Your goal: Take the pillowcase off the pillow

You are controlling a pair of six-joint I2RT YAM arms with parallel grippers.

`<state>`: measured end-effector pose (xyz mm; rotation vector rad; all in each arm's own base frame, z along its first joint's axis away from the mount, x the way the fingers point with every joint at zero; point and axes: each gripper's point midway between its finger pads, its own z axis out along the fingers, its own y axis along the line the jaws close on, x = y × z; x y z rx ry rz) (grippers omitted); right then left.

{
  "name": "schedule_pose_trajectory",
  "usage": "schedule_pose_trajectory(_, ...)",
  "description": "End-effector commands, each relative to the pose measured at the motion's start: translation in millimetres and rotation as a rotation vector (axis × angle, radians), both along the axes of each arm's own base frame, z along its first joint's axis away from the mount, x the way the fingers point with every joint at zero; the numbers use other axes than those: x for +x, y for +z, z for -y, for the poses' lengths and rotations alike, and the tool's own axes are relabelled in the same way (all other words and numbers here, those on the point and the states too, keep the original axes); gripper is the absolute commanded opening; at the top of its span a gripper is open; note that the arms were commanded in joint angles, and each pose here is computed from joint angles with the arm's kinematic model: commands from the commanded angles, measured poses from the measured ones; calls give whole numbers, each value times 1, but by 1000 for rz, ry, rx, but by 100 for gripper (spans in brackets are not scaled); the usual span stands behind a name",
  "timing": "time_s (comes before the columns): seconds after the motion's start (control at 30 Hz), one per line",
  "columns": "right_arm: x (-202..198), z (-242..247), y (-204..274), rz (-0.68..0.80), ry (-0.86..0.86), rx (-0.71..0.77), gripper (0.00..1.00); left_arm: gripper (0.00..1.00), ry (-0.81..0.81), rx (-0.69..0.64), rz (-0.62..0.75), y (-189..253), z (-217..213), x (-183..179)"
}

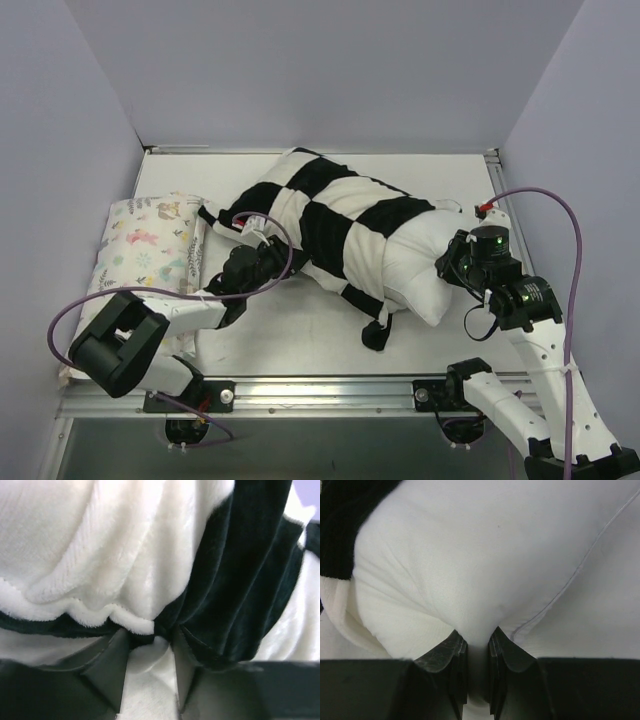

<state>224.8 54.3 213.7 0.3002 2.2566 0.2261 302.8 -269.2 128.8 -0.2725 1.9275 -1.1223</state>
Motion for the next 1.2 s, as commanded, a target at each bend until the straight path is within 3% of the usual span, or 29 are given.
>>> schedule_pose_trajectory(0.0, 11, 6, 15, 73, -25, -19, 0, 32, 34, -79, 126, 49, 4, 23)
schedule_pose_trajectory(0.03, 11, 7, 16, 78, -29, -19, 0, 23, 36, -78, 133, 53, 3, 26)
schedule_pose_trajectory(0.07, 11, 7, 17, 79, -31, -23, 0, 5, 49, -74, 147, 59, -2, 33)
schedule_pose_trajectory(0.1, 12, 8, 22, 91, -33, -22, 0, 0, 54, -86, 184, 80, -2, 38)
schedule_pose_trajectory(0.17, 14, 6, 27, 96, -24, -21, 0, 0, 79, -28, 187, 86, -10, 44)
schedule_pose_trajectory(0.3, 14, -3, 46, 130, 16, 14, 0, 0, 181, 96, 271, 142, -42, 46)
schedule_pose_trajectory(0.43, 6, -17, 73, 179, 82, 90, 0, 0, 283, 204, 409, 216, -75, 38)
schedule_pose_trajectory(0.47, 3, -21, 78, 187, 98, 108, 0, 0, 307, 183, 467, 254, -81, 34)
schedule_pose_trajectory(0.57, -8, -36, 97, 224, 159, 197, 0, 0, 310, 217, 546, 308, -86, 20)
schedule_pose_trajectory(0.67, -16, -49, 107, 234, 195, 283, 0, 0, 271, 251, 561, 333, -72, 19)
schedule_pose_trajectory(0.83, -1, -56, 77, 165, 155, 334, 1, 0, 157, 330, 446, 312, -30, 54)
schedule_pose_trajectory(0.93, 21, -54, 34, 86, 89, 307, 34, 0, 63, 397, 325, 274, 8, 89)
schedule_pose_trajectory(0.97, 27, -51, 22, 56, 69, 285, 50, 0, 32, 442, 252, 236, 23, 109)
schedule_pose_trajectory(1.03, 42, -43, -6, -13, 18, 247, 62, 0, -13, 444, 197, 216, 39, 122)
schedule_pose_trajectory(1.07, 47, -40, -11, -23, 3, 245, 71, 0, -37, 469, 138, 184, 50, 135)
schedule_pose_trajectory(1.17, 65, -22, -8, -9, -67, 224, 83, 0, -78, 454, 69, 146, 66, 149)
